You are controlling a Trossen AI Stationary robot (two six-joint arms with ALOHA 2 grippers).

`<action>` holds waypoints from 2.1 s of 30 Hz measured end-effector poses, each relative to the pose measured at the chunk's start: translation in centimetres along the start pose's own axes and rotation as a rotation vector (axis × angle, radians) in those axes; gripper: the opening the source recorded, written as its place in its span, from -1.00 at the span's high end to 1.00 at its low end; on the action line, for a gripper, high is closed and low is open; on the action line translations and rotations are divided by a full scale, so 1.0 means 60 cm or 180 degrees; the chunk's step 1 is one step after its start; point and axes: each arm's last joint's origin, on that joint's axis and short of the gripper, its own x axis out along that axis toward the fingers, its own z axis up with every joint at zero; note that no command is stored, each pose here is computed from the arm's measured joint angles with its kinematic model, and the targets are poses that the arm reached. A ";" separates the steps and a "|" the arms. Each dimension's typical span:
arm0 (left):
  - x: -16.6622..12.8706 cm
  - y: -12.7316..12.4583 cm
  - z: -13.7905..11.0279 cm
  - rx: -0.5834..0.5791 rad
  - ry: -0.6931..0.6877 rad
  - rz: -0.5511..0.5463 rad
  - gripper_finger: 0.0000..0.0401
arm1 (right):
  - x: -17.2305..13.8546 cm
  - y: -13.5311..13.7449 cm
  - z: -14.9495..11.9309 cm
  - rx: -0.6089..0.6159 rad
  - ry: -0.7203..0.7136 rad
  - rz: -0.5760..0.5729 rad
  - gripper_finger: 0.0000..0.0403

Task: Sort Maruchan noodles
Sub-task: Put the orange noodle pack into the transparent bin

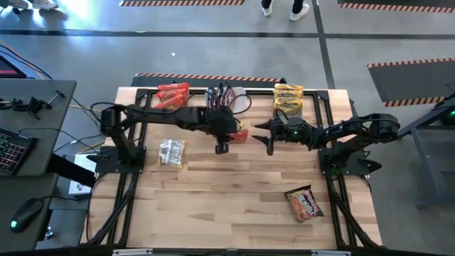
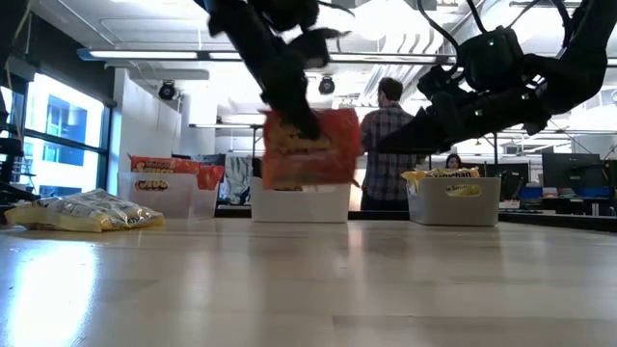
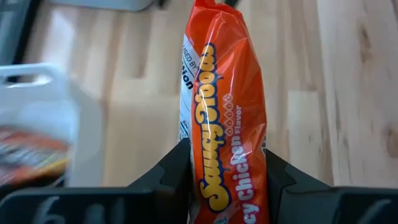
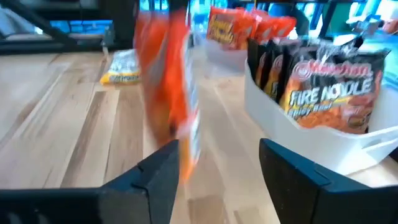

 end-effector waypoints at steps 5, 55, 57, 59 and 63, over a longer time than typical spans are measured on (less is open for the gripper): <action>-0.075 0.005 -0.015 -0.0033 0.0183 0.0294 0.53 | 0.000 0.000 -0.002 -0.0044 0.0040 0.0022 -0.01; -0.225 0.161 -0.306 -0.0430 0.0430 0.0803 0.53 | 0.000 0.001 -0.003 -0.0052 0.0039 0.0038 -0.01; -0.225 0.162 -0.307 -0.0439 0.0426 0.0800 0.53 | 0.000 0.001 -0.003 -0.0052 0.0039 0.0038 -0.01; -0.225 0.162 -0.307 -0.0443 0.0429 0.0800 0.53 | 0.000 0.001 -0.003 -0.0052 0.0039 0.0039 -0.01; -0.212 0.158 -0.319 -0.0385 0.0492 0.0767 0.53 | 0.000 0.001 -0.003 -0.0052 0.0039 0.0039 -0.01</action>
